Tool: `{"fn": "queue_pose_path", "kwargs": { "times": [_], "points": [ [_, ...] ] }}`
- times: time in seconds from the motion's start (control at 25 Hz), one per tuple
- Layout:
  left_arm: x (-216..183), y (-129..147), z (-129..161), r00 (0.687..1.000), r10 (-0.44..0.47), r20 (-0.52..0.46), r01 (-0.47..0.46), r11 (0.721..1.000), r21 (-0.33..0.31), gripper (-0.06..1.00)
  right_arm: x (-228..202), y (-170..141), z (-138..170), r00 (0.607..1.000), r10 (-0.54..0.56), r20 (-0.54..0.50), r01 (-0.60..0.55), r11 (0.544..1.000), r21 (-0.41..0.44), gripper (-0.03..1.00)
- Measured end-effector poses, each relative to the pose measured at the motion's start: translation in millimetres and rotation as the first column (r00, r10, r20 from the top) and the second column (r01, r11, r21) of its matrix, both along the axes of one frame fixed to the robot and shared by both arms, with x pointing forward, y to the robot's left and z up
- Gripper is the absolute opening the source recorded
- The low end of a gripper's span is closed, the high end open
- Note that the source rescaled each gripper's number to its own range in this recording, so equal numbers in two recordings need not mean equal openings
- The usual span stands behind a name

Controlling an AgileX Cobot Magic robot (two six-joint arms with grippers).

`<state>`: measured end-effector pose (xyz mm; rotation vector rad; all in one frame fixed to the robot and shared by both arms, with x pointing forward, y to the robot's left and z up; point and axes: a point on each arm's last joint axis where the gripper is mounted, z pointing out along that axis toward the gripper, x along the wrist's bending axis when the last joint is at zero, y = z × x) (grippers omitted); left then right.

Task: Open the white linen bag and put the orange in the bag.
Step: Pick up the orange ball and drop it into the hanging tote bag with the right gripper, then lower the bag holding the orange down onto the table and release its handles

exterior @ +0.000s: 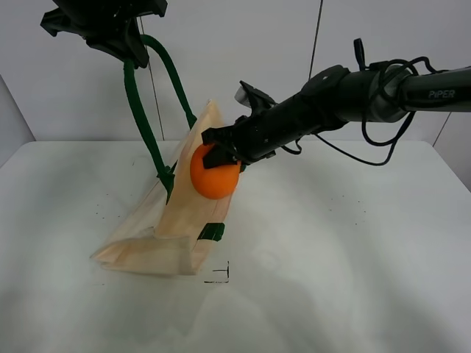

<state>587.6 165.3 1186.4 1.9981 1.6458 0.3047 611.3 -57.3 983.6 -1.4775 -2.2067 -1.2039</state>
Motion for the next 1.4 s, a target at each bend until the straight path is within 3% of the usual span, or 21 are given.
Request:
{"fn": "queue_pose_path", "kwargs": {
  "times": [0.4,0.44,0.56,0.6,0.68,0.84,1.2,1.4],
  "points": [
    [-0.3,-0.8,0.1,1.0,-0.003,-0.003,0.003,1.0,-0.009,0.0,8.8,10.6,-36.9,0.997,-0.074,0.005,0.074,0.996,-0.053,0.04],
    [-0.3,-0.8,0.1,1.0,-0.003,-0.003,0.003,1.0,-0.009,0.0,9.0,10.7,-36.7,0.997,-0.077,0.004,0.077,0.996,-0.051,0.15],
    [-0.2,-1.0,0.2,1.0,-0.003,-0.002,0.003,1.0,-0.011,0.0,8.6,10.9,-36.6,0.997,-0.075,-0.001,0.075,0.996,-0.048,0.73],
    [-0.2,-1.0,0.2,1.0,-0.003,-0.002,0.003,1.0,-0.011,0.0,8.2,11.0,-36.7,0.997,-0.071,-0.004,0.071,0.996,-0.048,0.84],
    [-0.2,-1.0,0.2,1.0,-0.003,-0.002,0.003,1.0,-0.011,0.0,6.8,11.3,-37.0,0.998,-0.062,-0.017,0.061,0.997,-0.048,0.95],
    [-0.4,-1.2,0.1,1.0,-0.004,-0.004,0.004,1.0,-0.013,0.0,4.2,10.0,-39.3,0.997,-0.059,-0.052,0.055,0.996,-0.073,1.0],
    [-0.4,-1.2,0.1,1.0,-0.004,-0.004,0.004,1.0,-0.013,0.0,-0.4,-4.1,-46.9,0.99,-0.023,-0.138,-0.002,0.984,-0.179,1.0],
    [-0.4,-1.2,0.1,1.0,-0.004,-0.004,0.004,1.0,-0.013,0.0,3.1,-11.9,-22.2,0.98,0.039,-0.197,-0.109,0.927,-0.359,1.0]
  ]
}}
